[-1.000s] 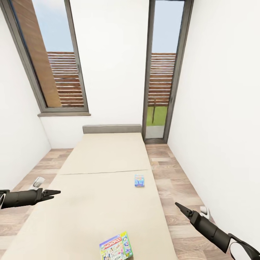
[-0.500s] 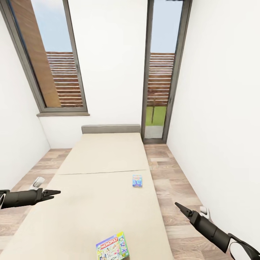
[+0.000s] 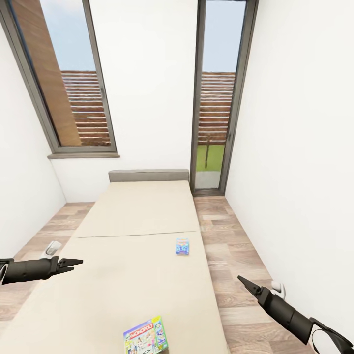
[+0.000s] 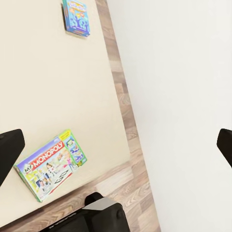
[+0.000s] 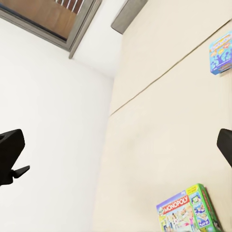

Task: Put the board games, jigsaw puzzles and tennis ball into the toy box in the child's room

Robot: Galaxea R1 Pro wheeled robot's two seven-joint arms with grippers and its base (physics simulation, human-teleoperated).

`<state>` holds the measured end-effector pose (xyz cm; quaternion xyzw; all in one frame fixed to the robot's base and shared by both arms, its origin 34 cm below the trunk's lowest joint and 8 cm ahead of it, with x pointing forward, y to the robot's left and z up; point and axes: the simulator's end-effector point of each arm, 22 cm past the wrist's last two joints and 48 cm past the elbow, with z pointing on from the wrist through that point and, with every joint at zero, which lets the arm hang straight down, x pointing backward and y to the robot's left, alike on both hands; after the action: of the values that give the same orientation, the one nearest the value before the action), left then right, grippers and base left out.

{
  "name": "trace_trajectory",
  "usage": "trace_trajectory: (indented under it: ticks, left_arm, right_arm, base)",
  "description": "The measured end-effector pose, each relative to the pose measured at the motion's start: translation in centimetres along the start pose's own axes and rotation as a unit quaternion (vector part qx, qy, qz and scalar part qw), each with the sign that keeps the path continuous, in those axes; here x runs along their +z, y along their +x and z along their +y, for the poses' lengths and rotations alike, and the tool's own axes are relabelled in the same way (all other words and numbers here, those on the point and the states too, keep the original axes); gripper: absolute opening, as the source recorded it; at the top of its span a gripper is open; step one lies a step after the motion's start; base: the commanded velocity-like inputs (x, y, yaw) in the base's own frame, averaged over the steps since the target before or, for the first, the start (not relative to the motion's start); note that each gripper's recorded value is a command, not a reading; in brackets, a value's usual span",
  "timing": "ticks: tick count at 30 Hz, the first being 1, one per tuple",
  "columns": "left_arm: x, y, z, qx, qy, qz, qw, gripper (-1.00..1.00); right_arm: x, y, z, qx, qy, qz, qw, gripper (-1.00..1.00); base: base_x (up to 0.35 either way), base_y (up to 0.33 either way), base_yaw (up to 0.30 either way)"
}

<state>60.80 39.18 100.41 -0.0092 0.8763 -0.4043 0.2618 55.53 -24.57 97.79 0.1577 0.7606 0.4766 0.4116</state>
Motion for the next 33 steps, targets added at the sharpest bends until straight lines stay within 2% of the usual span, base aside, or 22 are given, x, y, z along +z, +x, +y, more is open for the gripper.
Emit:
trace_trajectory:
  ticks: [11,19,27,33]
  left_arm:
    - [0.0,0.0,0.0,0.0,0.0,0.0,1.0,1.0]
    - [0.1,0.0,0.0,0.0,0.0,0.0,1.0,1.0]
    - [0.2,0.1,0.1,0.0,-0.002,0.002,1.0,1.0]
    - [1.8,0.6,-0.6,-0.003,0.007,0.007,0.9999,1.0]
  right_arm:
    - [0.0,0.1,-0.1,0.0,0.003,0.001,1.0,1.0]
    - [0.1,0.1,0.0,-0.001,0.002,0.002,1.0,1.0]
    - [0.1,0.1,0.1,-0.001,0.001,0.003,1.0,1.0]
    - [0.3,0.3,0.2,0.0,0.0,0.003,1.0,1.0]
  base:
    - [0.0,-0.018,0.0]
    - [0.0,-0.15,0.0]
    - [0.0,-0.036,0.0]
    - [0.0,-0.005,0.0]
